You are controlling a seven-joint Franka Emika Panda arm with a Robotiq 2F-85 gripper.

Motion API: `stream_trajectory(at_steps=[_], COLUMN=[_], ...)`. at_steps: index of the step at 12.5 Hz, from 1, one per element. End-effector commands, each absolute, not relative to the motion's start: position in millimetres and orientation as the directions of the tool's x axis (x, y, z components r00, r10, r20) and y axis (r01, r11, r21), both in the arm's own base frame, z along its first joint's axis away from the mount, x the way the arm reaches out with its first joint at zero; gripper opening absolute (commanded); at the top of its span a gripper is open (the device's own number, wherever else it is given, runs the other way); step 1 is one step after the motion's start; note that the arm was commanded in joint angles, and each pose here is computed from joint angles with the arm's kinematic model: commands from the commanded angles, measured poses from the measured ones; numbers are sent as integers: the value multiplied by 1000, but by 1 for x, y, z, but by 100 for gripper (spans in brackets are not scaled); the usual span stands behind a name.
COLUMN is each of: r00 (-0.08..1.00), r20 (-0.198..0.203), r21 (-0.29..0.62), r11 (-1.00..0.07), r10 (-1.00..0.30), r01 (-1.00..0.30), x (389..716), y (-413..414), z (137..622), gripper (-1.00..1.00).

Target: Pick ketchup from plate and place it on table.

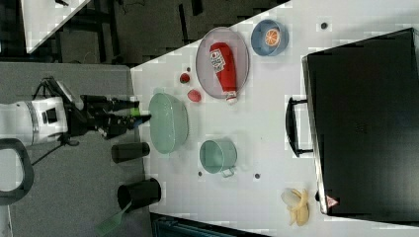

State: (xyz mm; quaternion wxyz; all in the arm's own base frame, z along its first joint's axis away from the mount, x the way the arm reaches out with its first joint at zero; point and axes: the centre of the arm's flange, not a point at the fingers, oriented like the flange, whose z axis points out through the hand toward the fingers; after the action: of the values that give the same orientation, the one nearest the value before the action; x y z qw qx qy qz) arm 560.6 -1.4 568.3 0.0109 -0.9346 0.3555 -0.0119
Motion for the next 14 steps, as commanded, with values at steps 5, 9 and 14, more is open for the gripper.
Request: stream_trajectory(at_steps=[5, 9, 14], r00=[715, 791, 908], r20=[-60, -98, -148], r21=[39, 46, 19], r11=[-718, -796, -919], r10=[-696, -605, -392], r01=[-695, -603, -394], x=[522, 563, 603], y=[-13, 0, 15], z=[572, 505, 411], gripper=[100, 100, 100])
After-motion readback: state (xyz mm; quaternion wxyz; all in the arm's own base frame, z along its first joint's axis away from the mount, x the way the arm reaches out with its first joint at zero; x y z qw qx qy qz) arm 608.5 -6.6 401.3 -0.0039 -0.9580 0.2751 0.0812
